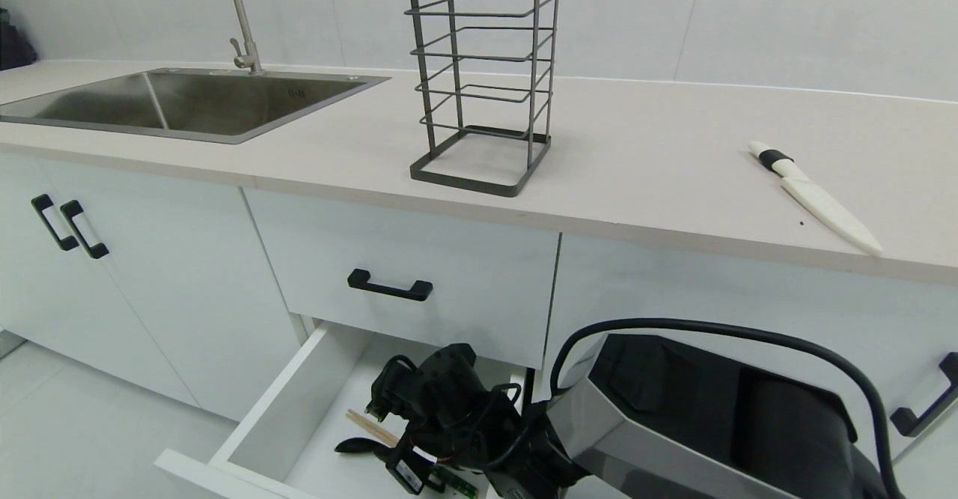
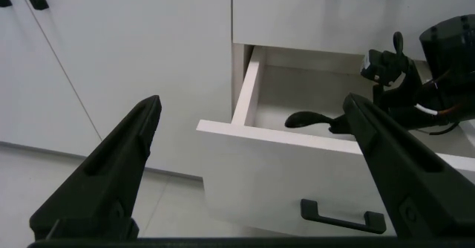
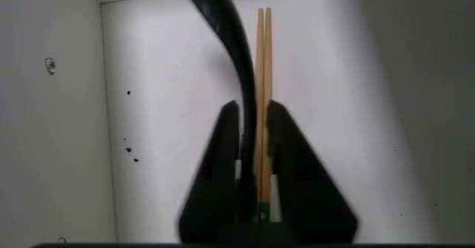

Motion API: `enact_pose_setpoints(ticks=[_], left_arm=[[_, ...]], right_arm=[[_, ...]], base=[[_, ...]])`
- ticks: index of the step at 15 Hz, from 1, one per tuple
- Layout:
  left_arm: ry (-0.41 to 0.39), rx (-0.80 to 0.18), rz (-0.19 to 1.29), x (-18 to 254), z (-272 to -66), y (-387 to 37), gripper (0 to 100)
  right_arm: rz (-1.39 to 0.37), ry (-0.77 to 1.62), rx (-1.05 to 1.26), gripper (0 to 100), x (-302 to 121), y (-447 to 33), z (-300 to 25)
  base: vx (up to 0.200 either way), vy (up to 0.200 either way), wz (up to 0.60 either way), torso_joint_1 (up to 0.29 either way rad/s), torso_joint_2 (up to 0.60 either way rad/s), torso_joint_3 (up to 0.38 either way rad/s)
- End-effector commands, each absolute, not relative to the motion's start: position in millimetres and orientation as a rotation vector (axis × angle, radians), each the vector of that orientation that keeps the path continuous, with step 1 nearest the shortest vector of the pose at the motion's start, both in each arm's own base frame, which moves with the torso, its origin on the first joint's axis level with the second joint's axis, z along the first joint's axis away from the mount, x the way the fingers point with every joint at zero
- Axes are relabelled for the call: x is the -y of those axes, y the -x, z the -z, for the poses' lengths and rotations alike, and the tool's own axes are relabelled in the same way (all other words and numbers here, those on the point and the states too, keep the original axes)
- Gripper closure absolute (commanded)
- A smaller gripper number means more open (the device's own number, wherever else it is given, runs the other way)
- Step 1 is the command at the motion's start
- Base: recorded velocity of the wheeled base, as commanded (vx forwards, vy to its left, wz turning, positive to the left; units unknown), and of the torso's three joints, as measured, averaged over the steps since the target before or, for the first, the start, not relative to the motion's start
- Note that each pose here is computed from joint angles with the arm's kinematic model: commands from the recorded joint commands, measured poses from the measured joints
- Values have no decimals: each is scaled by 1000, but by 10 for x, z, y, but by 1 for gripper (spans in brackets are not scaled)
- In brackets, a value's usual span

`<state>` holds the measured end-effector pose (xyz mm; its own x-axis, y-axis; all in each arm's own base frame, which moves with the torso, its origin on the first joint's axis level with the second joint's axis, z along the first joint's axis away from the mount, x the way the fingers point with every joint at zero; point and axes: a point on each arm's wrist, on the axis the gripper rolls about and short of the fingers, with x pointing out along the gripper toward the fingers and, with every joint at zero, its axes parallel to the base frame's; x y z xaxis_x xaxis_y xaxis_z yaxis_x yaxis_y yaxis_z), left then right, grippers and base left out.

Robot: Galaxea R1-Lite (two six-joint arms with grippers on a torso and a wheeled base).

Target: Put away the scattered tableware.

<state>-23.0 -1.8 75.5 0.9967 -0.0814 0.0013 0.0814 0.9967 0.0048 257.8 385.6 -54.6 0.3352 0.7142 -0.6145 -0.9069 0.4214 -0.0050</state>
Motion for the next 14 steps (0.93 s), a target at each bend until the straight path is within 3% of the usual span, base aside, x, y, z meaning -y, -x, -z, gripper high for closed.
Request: enact_pose_setpoints(ticks=[1,10,14], left_arm=[[-5,0,81,18,-755,229,0],[-5,0,81,18,-755,229,0],[-5,0,81,18,-755,229,0]], right_arm=[[-1090,378,-582,0,-3860,-2580,554],[-1123,358,-423,0,-4059,-2634,319],[-1149,339,-340,0,-4055,-2501,-146]], base=[[0,0,0,0,0,0],[0,0,0,0,0,0],[0,0,0,0,0,0]])
